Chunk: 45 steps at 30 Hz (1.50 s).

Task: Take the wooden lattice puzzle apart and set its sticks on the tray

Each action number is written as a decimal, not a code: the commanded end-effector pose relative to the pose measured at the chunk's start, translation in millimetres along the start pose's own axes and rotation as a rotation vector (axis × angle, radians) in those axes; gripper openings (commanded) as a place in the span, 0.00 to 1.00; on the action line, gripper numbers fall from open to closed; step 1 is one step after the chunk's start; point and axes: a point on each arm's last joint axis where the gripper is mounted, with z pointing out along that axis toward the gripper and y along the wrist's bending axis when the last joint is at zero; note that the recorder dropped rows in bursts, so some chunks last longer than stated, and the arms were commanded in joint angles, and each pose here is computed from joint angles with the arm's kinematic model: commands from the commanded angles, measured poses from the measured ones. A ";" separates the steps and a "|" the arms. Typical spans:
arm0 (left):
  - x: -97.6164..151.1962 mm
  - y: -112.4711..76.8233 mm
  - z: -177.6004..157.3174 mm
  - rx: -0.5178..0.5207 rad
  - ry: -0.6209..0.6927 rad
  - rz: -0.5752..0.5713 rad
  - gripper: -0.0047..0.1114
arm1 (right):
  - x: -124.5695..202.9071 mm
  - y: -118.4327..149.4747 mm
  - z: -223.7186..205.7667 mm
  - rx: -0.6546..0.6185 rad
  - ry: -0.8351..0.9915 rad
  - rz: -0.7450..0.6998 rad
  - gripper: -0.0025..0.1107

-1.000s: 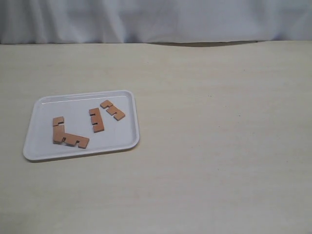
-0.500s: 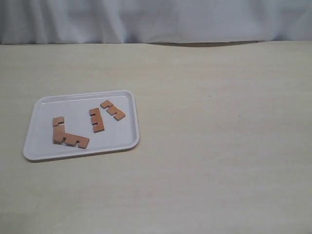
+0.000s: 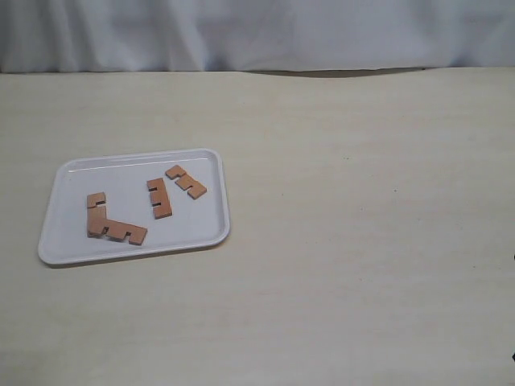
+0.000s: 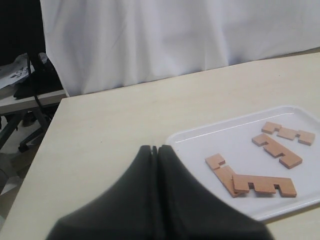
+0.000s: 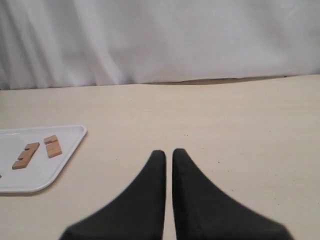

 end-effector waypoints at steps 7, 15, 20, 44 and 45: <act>0.1 0.7 0.1 -0.012 -0.008 0.001 0.04 | 3.1 0.1 -0.1 -0.003 0.025 -0.003 0.06; 0.1 0.7 0.1 -0.012 -0.008 0.001 0.04 | 3.7 0.3 -0.2 -0.004 0.030 -0.002 0.06; 0.1 0.7 0.1 -0.012 -0.008 0.001 0.04 | 3.6 0.2 -0.2 -0.004 0.030 -0.003 0.06; 0.1 0.7 0.1 -0.012 -0.008 0.001 0.04 | 8.8 -4.8 -0.6 0.043 0.092 -0.188 0.06; 0.1 0.7 0.1 -0.012 -0.008 0.001 0.04 | 8.8 -4.8 -0.6 0.043 0.092 -0.188 0.06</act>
